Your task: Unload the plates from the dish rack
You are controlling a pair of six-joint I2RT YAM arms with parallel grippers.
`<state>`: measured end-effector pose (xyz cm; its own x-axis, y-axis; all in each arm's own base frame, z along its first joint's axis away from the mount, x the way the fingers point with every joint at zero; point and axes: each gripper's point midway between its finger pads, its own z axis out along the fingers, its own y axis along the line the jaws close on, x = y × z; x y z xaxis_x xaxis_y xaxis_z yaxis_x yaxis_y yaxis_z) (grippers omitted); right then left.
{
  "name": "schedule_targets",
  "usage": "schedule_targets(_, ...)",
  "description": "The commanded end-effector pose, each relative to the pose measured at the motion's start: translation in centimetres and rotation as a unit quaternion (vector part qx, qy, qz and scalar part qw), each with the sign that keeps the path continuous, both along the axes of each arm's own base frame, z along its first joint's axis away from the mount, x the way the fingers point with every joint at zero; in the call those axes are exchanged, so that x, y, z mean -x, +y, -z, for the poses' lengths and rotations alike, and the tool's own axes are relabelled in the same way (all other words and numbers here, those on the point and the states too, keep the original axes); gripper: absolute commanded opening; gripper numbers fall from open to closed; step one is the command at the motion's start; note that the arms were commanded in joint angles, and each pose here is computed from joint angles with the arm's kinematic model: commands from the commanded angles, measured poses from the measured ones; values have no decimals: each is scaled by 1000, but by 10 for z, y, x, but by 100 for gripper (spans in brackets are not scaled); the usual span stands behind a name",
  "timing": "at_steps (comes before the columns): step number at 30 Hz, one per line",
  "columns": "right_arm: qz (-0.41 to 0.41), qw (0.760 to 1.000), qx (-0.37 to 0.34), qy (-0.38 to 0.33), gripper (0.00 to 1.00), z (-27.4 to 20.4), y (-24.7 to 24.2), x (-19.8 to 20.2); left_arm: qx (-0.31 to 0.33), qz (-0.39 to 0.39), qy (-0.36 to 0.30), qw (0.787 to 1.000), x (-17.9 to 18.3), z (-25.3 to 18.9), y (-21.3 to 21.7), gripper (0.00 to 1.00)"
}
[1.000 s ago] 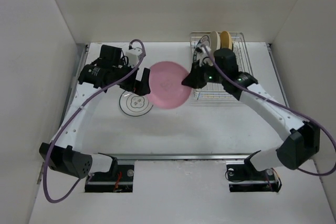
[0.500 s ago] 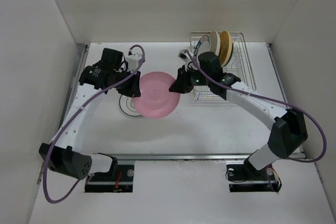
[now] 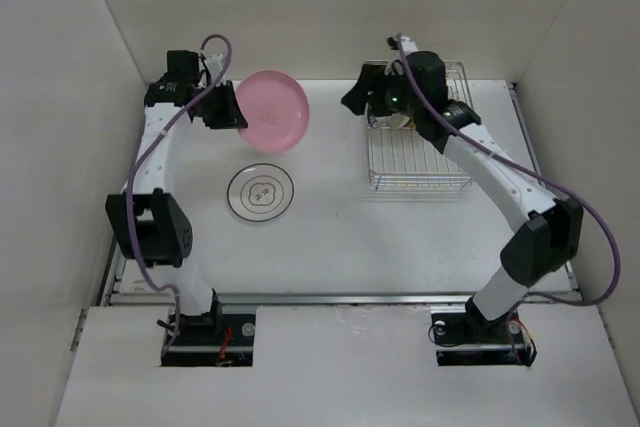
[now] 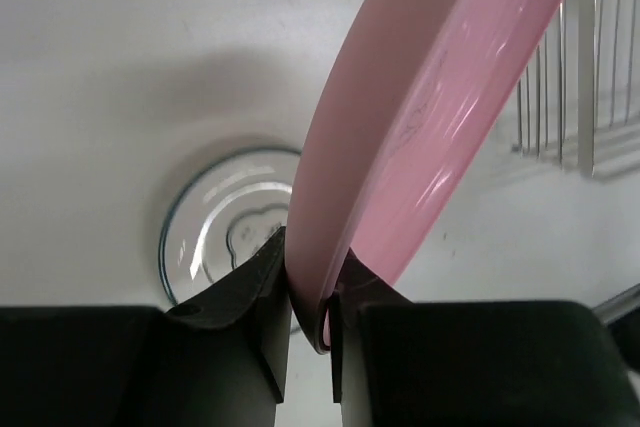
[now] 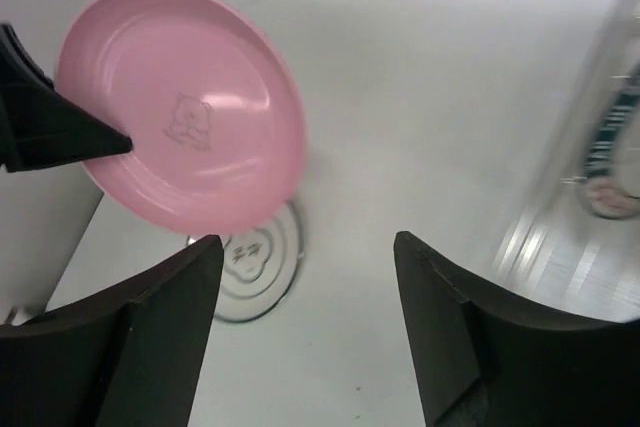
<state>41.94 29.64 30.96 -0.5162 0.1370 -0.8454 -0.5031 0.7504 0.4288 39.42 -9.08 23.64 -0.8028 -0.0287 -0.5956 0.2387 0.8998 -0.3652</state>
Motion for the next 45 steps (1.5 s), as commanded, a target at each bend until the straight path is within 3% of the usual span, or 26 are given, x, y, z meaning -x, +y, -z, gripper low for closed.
schedule_targets(1,139,989,-24,-53,76,-54,-68,-13,120,-56,-22,991,-71,-9,17,0)
schedule_targets(2,170,984,-17,-53,76,-53,-85,-17,143,-71,-25,987,-88,-17,21,0)
schedule_targets(3,187,981,-10,-50,76,-50,-96,-18,152,-88,0,984,-109,13,33,0)
schedule_targets(6,274,960,19,-44,77,-45,-144,-26,156,-113,13,981,-146,49,50,0)
schedule_targets(9,361,930,31,-55,77,-53,-188,-33,150,-143,23,978,-165,70,68,0)
schedule_targets(15,395,916,28,-69,77,-66,-210,-29,167,-198,90,962,-173,132,85,0)
schedule_targets(19,394,916,33,-63,77,-58,-211,-23,177,-227,144,947,-165,166,94,26)
schedule_targets(21,404,912,39,-59,77,-52,-218,-24,176,-230,165,943,-159,175,93,49)
schedule_targets(22,409,910,43,-56,77,-48,-220,-24,177,-235,170,940,-156,176,97,69)
schedule_targets(24,428,901,46,-57,79,-49,-235,-26,163,-243,187,938,-148,182,100,79)
schedule_targets(26,436,897,50,-52,79,-44,-242,-32,141,-254,180,940,-145,173,107,87)
schedule_targets(28,459,885,60,-46,76,-42,-257,-41,124,-252,164,945,-141,157,111,88)
schedule_targets(34,497,863,83,-29,46,-36,-295,-65,75,-266,113,954,-115,101,123,93)
schedule_targets(39,474,870,132,13,45,9,-302,-93,39,-253,80,963,-88,63,126,94)
schedule_targets(45,461,876,140,41,46,43,-303,-112,22,-195,49,979,-53,18,115,94)
